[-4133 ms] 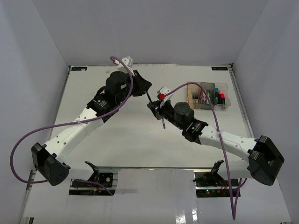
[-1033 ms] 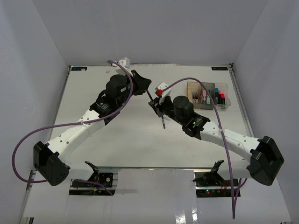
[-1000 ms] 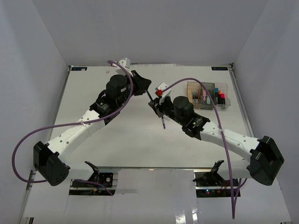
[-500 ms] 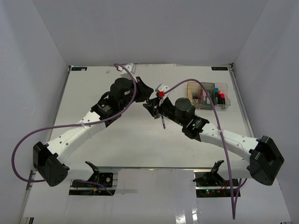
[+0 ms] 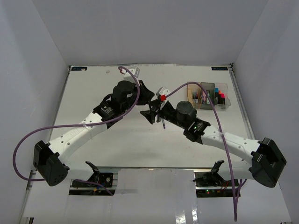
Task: Sort the stationery into containers
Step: Close the pen cap on the pen.
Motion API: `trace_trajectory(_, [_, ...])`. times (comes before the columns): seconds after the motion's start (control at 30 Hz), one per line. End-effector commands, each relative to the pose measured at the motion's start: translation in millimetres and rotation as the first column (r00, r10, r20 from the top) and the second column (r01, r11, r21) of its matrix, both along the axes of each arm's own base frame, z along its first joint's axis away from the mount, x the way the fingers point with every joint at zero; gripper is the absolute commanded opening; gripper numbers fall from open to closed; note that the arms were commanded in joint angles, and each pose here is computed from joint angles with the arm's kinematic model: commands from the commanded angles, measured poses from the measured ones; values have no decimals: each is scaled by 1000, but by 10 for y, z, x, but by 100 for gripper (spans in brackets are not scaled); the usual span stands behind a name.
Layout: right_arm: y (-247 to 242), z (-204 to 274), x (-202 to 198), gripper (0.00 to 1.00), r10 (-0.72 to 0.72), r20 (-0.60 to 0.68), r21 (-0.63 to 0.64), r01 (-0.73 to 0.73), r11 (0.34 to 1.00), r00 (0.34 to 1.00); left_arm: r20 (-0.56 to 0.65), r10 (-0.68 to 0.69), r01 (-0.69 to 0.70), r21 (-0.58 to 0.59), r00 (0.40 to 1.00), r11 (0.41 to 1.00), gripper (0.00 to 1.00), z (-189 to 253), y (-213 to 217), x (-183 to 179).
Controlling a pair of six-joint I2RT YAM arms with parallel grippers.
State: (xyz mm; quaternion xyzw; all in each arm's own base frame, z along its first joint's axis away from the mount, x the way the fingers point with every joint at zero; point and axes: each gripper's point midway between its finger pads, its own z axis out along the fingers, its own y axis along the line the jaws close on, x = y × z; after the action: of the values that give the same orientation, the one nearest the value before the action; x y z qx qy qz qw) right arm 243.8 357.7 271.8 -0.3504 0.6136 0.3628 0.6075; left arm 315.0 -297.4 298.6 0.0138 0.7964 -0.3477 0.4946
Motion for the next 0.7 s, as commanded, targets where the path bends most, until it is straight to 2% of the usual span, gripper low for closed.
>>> trace_trajectory(0.0, [-47,225,-72,64,3,30,74,-5,997,1000,45,-32,32,9,998,999,0,23,-11,-53])
trace_trajectory(0.17, [-174,96,-58,62,-49,-3,55,49,997,999,89,-63,63,13,994,998,0,17,-7,-97])
trace_trajectory(0.43, [-188,5,-42,47,-63,-28,30,64,997,998,140,-111,118,-43,984,992,0,140,-25,-225])
trace_trajectory(0.6, [-179,-34,-55,45,-56,-41,22,57,998,998,156,-112,123,-63,981,990,0,207,-8,-264])
trace_trajectory(0.67, [-185,-29,-57,40,-57,-42,26,58,998,997,162,-117,129,-68,980,989,0,240,-12,-270])
